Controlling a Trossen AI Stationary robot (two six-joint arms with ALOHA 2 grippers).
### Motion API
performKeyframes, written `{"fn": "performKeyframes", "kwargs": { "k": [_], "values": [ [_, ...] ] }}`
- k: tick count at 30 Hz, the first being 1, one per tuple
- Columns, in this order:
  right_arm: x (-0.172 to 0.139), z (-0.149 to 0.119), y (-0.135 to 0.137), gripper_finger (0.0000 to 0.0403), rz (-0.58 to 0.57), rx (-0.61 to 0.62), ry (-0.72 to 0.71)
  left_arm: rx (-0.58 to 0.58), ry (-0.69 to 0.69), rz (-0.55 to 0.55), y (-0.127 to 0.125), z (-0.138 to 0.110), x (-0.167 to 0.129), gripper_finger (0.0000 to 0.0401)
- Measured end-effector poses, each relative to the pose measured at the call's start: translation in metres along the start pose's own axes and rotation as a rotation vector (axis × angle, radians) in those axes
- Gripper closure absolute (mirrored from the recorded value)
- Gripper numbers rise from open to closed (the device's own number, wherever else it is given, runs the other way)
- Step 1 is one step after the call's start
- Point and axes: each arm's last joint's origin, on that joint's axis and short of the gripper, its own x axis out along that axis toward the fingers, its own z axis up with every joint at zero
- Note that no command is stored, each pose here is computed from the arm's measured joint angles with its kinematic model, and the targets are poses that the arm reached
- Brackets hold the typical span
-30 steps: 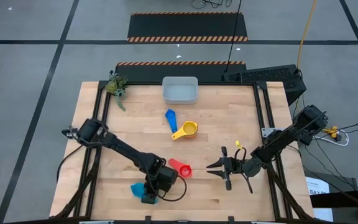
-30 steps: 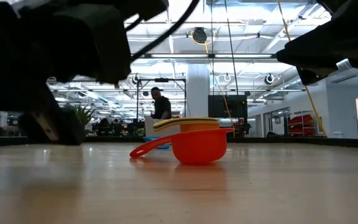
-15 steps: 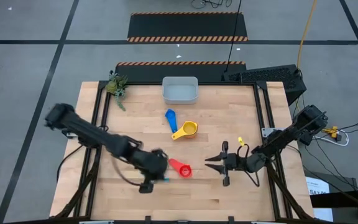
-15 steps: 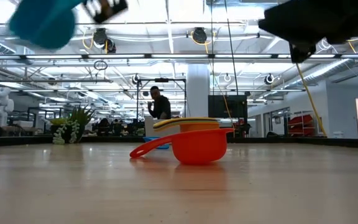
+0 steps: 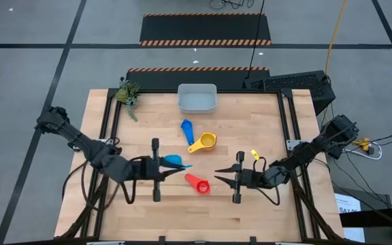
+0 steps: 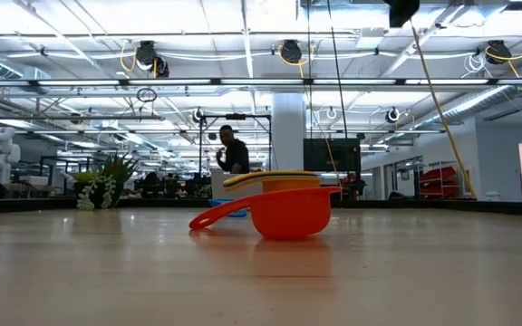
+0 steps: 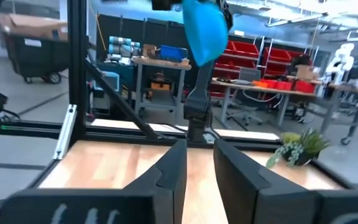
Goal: Nest measuring cups in basket
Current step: Stack the light blue measuring cup into the yellow measuring cup
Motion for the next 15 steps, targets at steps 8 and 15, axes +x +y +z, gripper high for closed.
{"fn": "performKeyframes", "kwargs": {
  "k": [8, 15],
  "values": [
    [0.007, 0.003, -0.006, 0.0327, -0.022, -0.048, -0.003, -0.060, -0.351, 0.051, 0.005, -0.042, 0.014, 0.0395],
    [0.015, 0.001, -0.017, 0.0325, -0.004, -0.035, -0.010, -0.138, -0.584, 0.053, 0.026, -0.088, 0.013, 0.0391]
  ]
}}
